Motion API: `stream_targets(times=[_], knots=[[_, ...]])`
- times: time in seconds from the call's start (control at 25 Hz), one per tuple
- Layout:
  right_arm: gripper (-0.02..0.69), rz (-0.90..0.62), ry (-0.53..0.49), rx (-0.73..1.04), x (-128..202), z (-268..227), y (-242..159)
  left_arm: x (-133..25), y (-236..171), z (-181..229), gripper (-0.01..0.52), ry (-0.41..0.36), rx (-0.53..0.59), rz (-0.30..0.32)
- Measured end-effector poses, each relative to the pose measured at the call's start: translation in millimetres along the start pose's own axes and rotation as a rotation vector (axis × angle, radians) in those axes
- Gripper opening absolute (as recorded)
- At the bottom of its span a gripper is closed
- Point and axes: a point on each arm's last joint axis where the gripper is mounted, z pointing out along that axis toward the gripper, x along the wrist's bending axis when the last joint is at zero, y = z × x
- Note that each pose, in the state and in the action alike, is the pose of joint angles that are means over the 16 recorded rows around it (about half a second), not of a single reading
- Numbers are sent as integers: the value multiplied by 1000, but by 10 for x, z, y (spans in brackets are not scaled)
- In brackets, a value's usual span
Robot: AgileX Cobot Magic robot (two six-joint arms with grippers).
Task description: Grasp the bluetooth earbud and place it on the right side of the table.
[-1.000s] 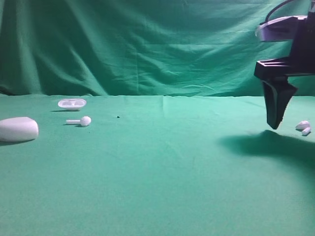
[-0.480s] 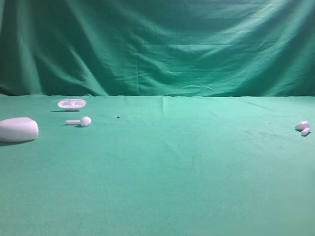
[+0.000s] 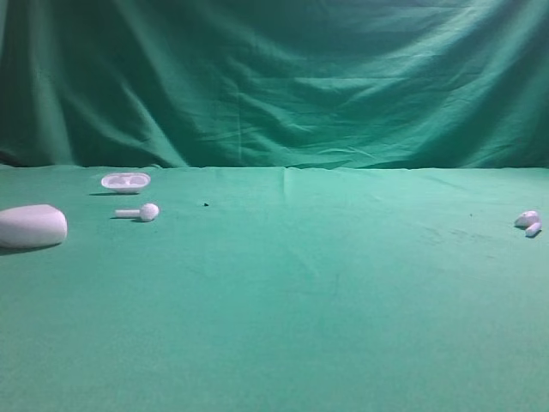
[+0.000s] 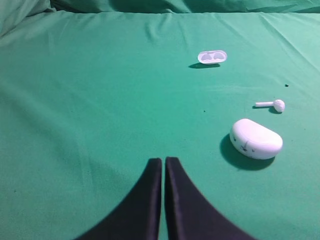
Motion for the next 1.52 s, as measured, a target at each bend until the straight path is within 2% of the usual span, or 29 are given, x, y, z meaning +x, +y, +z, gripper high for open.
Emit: stream_targets(times=[0.32,0.56,1.08,1.52], knots=[[0,10,77,-210,-65,-463,-380,0,0,0,0,0,0,0],[0,-17,61,-306,-118,-586,-513,0,0,0,0,0,0,0],[0,-55,-135,-386,-344,-33,-1080,0,0,0,0,0,0,0],[0,-59,-161,-390,-434,323,-1521,0,0,0,0,0,0,0]])
